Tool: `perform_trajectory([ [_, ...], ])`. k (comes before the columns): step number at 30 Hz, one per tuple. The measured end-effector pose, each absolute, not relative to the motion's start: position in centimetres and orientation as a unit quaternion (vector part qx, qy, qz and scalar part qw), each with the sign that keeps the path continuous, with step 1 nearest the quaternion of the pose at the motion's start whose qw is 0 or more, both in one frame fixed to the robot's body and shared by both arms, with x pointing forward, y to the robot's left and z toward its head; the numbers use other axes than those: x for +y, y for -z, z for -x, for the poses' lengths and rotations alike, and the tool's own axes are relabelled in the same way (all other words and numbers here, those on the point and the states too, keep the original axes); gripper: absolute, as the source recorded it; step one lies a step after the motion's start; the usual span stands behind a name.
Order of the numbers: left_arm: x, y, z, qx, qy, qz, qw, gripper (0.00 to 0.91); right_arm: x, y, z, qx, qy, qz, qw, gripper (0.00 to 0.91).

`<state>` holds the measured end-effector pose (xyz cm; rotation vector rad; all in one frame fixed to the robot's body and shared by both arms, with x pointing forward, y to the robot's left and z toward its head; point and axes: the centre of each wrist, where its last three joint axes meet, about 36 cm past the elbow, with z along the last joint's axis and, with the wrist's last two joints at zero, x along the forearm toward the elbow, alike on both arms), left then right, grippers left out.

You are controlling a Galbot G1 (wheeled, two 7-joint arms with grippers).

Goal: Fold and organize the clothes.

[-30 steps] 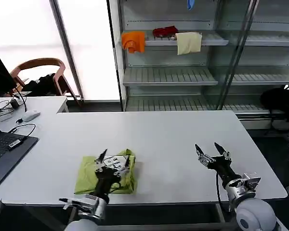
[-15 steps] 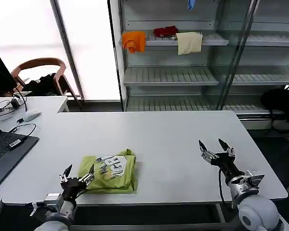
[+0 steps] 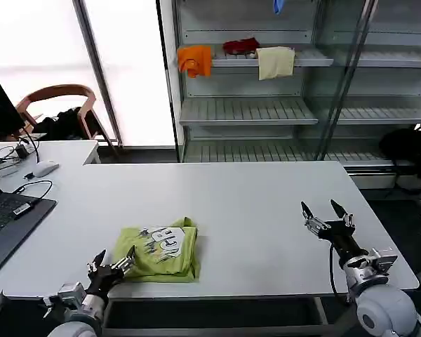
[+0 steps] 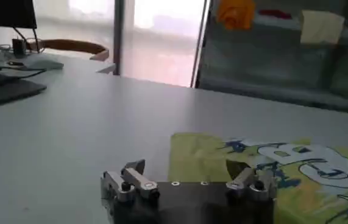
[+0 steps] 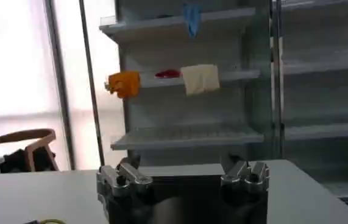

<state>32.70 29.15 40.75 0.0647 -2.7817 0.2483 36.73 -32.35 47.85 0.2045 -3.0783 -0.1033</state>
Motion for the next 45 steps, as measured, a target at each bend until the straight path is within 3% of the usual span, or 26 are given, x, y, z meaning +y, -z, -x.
perform_trajectory([
  [1,29.3,-40.7,-32.8,-0.98,-0.092,-0.021,0.173,0.816,-32.3,-47.8,-36.7,-0.997,0.033,-0.066,0.027,0.907],
  [5,29.4,-40.4,-33.1,-0.978,-0.11,-0.008,0.174,0.746,-32.3,-47.7,-36.6,-0.997,0.03,-0.066,0.026,0.907],
  [10,29.5,-39.9,-33.3,-0.976,-0.125,0.005,0.179,0.574,-32.4,-48.0,-36.6,-0.997,0.028,-0.067,0.021,0.907],
  [11,29.5,-39.8,-33.3,-0.975,-0.127,0.007,0.18,0.302,-32.4,-48.0,-36.6,-0.997,0.027,-0.067,0.02,0.907],
  [12,29.5,-39.7,-33.3,-0.975,-0.128,0.009,0.18,0.232,-32.4,-48.0,-36.6,-0.997,0.027,-0.067,0.02,0.907],
  [13,29.5,-39.6,-33.3,-0.975,-0.129,0.011,0.181,0.101,-32.4,-48.0,-36.6,-0.997,0.027,-0.067,0.02,0.907],
  [15,29.5,-39.4,-33.4,-0.974,-0.131,0.014,0.182,0.01,-32.4,-47.9,-36.6,-0.997,0.027,-0.067,0.019,0.907],
  [28,29.1,-39.1,-33.4,-0.979,-0.112,0.031,0.166,0.0,-32.2,-47.9,-36.6,-0.997,0.022,-0.073,0.015,0.907],
  [37,30.7,-40.4,-33.3,-0.988,-0.072,0.021,0.137,0.0,-32.1,-48.0,-37.1,-0.997,0.021,-0.078,0.013,0.907],
  [45,35.6,-43.1,-33.3,-0.994,-0.007,-0.003,0.107,0.0,-31.4,-48.3,-37.5,-0.996,0.024,-0.087,0.005,0.907],
])
